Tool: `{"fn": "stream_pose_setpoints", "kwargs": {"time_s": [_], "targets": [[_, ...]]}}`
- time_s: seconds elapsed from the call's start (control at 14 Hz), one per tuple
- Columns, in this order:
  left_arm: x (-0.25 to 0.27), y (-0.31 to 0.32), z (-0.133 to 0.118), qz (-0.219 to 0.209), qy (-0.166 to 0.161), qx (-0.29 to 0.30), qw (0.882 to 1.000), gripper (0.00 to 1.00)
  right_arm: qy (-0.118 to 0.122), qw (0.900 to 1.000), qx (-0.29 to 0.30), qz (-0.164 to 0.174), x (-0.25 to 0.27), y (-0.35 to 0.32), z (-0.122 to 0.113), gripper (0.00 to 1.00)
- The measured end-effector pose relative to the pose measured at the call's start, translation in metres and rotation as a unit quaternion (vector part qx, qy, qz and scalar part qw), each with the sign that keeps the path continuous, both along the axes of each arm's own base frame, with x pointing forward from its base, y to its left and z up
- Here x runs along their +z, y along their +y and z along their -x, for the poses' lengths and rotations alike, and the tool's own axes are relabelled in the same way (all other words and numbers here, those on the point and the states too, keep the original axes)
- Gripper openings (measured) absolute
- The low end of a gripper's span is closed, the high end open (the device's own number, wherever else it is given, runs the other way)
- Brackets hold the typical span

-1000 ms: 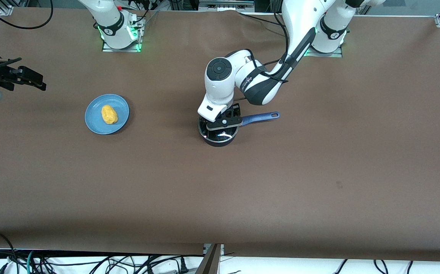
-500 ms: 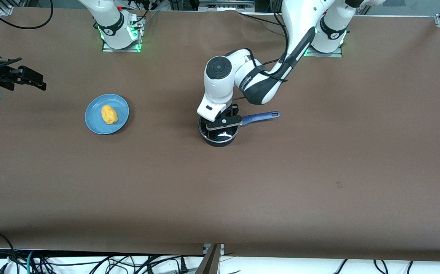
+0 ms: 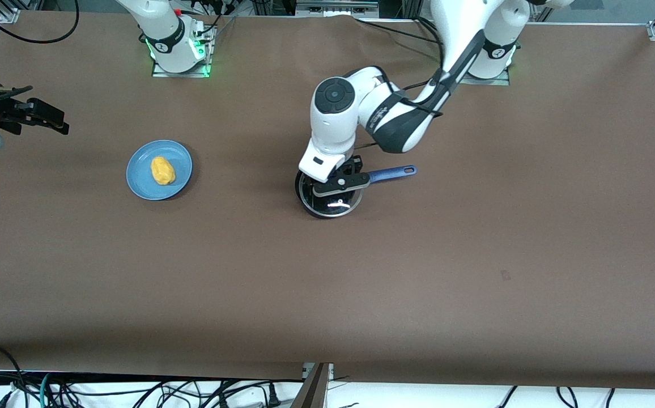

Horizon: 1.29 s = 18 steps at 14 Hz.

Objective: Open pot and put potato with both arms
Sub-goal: 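Lift the lid with the left gripper while the right gripper reaches the potato, then set down the lid with the left gripper while the right gripper grasps the potato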

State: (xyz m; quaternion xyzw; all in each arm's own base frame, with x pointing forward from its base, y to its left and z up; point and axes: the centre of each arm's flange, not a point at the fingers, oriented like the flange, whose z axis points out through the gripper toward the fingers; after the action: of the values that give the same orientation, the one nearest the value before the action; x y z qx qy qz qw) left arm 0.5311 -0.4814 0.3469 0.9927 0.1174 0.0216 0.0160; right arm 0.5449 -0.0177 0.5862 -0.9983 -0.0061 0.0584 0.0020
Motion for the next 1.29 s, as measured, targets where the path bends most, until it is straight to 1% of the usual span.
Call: {"fn": "stream_pose_setpoints", "kwargs": {"time_s": [0.07,0.14,0.29,0.43,0.5,0.57,0.71,0.79,0.93,1.07,1.21,1.29], "targets": [[0.013,0.022,-0.015,-0.006,0.002,-0.012,1.000,0.67,0.004,1.000,0.001,0.000,-0.001,0.001,0.000,1.00],[0.026,0.052,-0.033,-0.012,0.007,-0.031,0.999,0.67,0.016,1.000,0.002,-0.001,-0.006,0.002,0.001,1.00],[0.047,0.127,-0.068,-0.018,0.023,-0.077,0.997,0.67,0.054,0.998,0.014,-0.002,-0.028,0.011,0.001,1.00],[0.059,0.221,-0.099,-0.018,0.036,-0.131,0.991,0.67,0.089,0.995,0.036,-0.002,-0.061,0.029,-0.001,1.00],[0.060,0.274,-0.110,-0.019,0.041,-0.159,0.986,0.67,0.101,0.994,0.044,-0.001,-0.078,0.038,-0.002,1.00],[0.057,0.325,-0.117,-0.021,0.048,-0.181,0.982,0.67,0.102,0.993,0.053,-0.001,-0.095,0.043,-0.002,1.00],[0.037,0.411,-0.121,-0.025,0.068,-0.204,0.976,0.67,0.083,0.994,0.078,-0.001,-0.131,0.051,0.000,1.00],[0.024,0.443,-0.121,-0.022,0.070,-0.212,0.974,0.67,0.071,0.994,0.085,-0.001,-0.152,0.053,0.003,1.00],[-0.008,0.495,-0.115,-0.012,0.059,-0.234,0.970,0.67,0.048,0.995,0.092,-0.002,-0.198,0.053,0.016,1.00],[-0.045,0.531,-0.101,-0.009,0.041,-0.249,0.968,0.67,0.029,0.994,0.106,-0.002,-0.243,0.052,0.035,1.00],[-0.081,0.551,-0.085,-0.014,0.029,-0.257,0.966,0.67,0.011,0.993,0.117,-0.003,-0.281,0.051,0.054,1.00],[-0.095,0.558,-0.079,-0.016,0.028,-0.258,0.966,0.67,0.002,0.993,0.119,-0.003,-0.298,0.050,0.065,1.00]]}}
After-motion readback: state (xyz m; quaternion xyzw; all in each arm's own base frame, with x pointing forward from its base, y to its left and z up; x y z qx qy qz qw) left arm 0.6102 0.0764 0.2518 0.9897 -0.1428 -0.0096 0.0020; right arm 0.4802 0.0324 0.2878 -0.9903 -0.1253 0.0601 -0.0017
